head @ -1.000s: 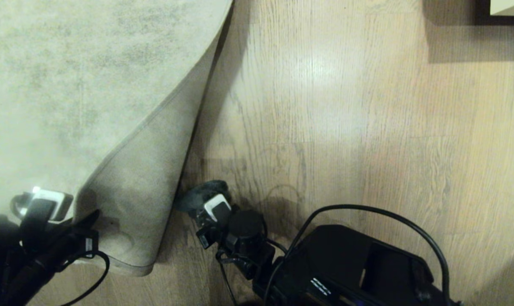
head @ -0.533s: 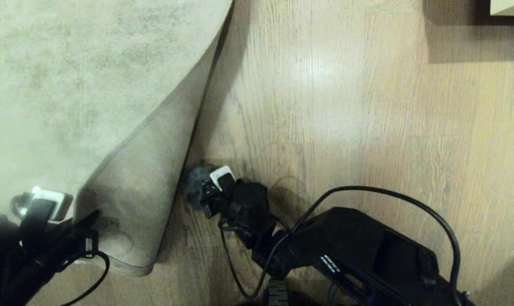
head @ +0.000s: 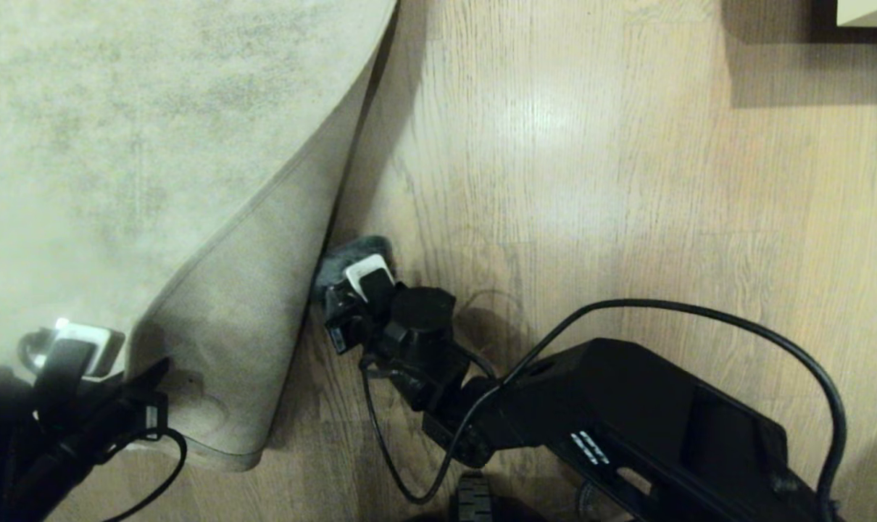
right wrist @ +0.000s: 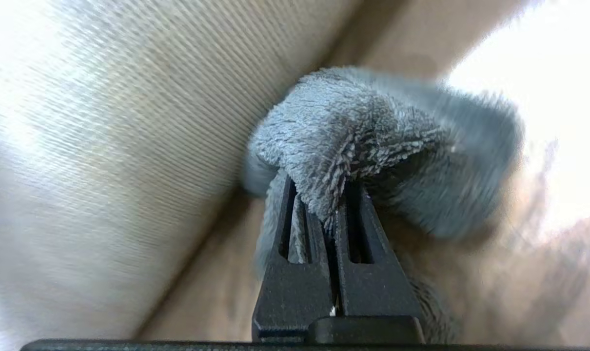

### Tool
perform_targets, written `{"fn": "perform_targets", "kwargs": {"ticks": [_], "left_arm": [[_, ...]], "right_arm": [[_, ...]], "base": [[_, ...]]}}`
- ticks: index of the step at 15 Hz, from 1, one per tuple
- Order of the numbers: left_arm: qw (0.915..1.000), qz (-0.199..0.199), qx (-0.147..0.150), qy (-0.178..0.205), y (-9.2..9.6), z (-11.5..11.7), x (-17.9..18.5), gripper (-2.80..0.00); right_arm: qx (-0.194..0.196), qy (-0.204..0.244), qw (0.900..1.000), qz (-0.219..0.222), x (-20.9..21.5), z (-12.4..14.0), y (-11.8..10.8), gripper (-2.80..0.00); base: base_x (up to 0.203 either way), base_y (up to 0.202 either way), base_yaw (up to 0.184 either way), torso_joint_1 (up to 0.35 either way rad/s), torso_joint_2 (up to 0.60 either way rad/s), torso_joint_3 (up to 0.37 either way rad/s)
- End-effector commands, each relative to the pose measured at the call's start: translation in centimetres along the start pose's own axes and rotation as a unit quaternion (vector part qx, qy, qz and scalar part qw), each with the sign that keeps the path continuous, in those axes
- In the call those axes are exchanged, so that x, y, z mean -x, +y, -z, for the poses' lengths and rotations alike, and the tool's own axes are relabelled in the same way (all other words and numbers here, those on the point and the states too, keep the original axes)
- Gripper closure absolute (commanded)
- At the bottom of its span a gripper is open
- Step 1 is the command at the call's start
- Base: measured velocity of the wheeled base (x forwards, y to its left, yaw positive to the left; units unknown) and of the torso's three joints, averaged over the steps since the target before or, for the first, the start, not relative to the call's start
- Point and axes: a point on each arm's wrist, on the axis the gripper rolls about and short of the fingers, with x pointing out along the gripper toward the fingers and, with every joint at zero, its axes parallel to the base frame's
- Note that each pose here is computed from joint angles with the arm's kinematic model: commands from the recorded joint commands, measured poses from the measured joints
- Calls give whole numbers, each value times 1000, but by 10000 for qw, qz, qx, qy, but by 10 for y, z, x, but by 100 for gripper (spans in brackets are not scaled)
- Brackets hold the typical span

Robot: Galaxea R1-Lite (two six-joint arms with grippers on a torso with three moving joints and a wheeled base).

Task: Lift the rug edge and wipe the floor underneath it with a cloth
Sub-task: Wipe the floor under the carpet with a rag

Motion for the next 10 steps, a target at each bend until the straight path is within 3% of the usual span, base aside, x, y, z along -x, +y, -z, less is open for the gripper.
{"fn": "perform_targets", "kwargs": {"ticks": [1,6,10], "left_arm": [[9997,-64,-23,-226,1,-5,0,0],[9997,-64,-23,-226,1,-5,0,0],[9997,-66,-24,-233,1,-5,0,0]], "right_arm": [[-21,0,9999,-171,12,-14,14,0],[10,359,9970,-685,59,-7,51,0],[42,605,9931,-1001,95,16,77,0]], "base": [[0,0,0,0,0,0],[0,0,0,0,0,0],[0,0,0,0,0,0]]}}
